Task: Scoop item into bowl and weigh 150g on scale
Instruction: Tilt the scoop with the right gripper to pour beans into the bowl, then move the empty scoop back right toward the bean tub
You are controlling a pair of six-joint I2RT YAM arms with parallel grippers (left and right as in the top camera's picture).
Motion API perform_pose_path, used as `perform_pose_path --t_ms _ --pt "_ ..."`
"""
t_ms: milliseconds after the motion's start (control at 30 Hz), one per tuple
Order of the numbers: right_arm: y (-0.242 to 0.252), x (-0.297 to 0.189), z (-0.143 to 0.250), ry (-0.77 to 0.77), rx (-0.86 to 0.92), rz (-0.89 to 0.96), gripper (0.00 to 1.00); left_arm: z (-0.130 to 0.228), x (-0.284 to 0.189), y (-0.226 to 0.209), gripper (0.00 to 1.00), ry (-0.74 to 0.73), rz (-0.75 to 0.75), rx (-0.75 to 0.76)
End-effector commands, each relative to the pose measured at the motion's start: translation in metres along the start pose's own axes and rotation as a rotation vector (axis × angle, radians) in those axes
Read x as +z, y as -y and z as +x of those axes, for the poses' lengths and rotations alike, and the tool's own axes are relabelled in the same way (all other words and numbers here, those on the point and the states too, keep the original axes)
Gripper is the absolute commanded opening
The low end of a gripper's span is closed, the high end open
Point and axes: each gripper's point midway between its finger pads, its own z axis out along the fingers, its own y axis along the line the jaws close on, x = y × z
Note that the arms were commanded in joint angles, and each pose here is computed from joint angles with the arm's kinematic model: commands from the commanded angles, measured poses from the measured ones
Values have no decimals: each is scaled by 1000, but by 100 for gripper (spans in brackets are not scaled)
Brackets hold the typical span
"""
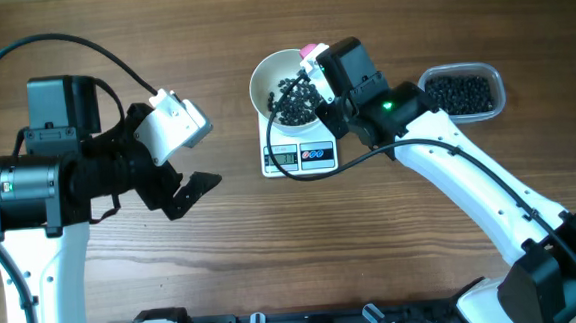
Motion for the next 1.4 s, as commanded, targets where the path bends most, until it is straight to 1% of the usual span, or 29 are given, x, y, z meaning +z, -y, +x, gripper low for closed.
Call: perform_pose_path --t_ms 0,100,233,367,467,533,633,733,867,1133,1367 --pt "0 -4 -7 24 77 -18 4 -3 -5 -2 100 10 -17 20" --pt "15 -14 -1 13 163 0 4 -3 -5 -2 100 10 -17 20" --pt "47 -31 21 -56 245 38 4 -3 -5 -2 100 10 -17 20" --pt "89 -51 52 -121 346 96 4 -3 -5 -2 100 10 -17 20" --pt "114 -58 79 -189 367 130 4 -3 -5 -2 100 10 -17 20" --pt "127 -58 101 -258 369 144 4 -3 -5 -2 100 10 -17 20" --pt "146 -56 128 -337 421 174 4 -3 -5 -2 100 10 -17 20" --pt "160 -50 147 -388 449 185 4 -3 -5 -2 100 10 -17 20" --pt "165 -36 162 -446 459 173 4 -3 -5 -2 100 10 -17 20" --pt "154 5 188 -580 433 107 4 -3 -5 -2 100 10 -17 20" --pt "154 20 204 -656 393 113 4 -3 -5 -2 100 10 -17 20"
